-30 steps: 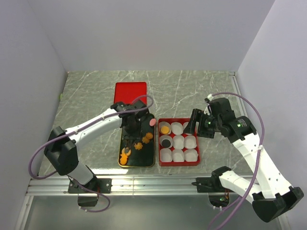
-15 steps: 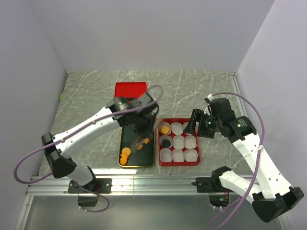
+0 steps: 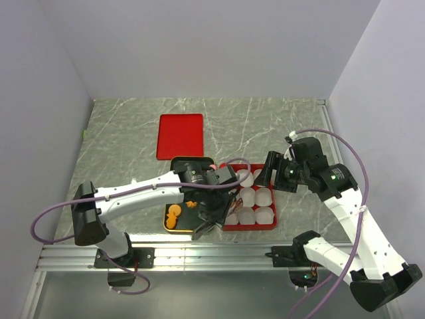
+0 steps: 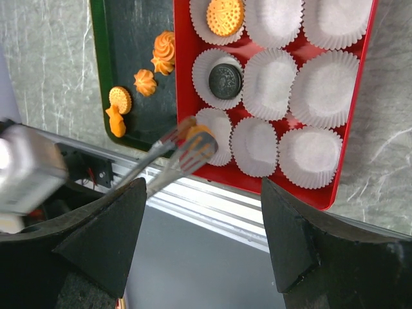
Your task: Pack the cookies
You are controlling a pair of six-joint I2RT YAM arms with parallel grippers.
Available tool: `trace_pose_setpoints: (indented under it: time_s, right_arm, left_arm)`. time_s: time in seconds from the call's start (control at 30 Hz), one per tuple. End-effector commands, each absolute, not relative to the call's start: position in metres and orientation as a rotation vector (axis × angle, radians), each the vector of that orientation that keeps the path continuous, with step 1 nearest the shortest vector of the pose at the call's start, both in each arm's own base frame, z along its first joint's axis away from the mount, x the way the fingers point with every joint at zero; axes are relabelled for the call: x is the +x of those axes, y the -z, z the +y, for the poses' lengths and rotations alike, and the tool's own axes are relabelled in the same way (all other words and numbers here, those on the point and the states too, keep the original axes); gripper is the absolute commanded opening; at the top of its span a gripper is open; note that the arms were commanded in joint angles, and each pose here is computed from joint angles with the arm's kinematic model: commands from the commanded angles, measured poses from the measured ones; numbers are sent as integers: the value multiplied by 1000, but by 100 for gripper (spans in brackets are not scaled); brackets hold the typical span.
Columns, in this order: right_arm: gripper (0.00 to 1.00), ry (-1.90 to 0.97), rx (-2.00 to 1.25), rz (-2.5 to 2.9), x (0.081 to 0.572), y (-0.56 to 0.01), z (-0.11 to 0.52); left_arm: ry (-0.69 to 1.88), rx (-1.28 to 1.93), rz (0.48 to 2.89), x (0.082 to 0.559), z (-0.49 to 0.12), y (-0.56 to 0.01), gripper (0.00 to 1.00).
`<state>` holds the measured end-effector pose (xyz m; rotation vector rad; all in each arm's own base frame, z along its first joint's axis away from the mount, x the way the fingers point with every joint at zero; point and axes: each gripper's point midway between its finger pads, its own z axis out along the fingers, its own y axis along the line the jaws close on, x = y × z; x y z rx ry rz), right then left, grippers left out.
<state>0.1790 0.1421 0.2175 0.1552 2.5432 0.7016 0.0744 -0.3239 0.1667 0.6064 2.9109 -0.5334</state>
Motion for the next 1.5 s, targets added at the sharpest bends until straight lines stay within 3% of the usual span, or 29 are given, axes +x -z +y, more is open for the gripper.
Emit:
trace_pose_setpoints:
  time_s: [0.0,0.3,1.07,1.47]
  right_arm:
    - [78,-728,146,2512,181,-222,145]
    - [78,-733,137,2516,181,-222,146]
    - [78,-732,143,2526,186,-218,149]
    - [77,-731,144,2523,188,-219,150]
  left_arm:
    - [580,606,2918,65,-336,-162,35]
    - [469,612,2946,64,-326,-147,44]
    - [359,638,2933,71,-315,-136,55]
    - [402,520,2793,103,-299,-201,55]
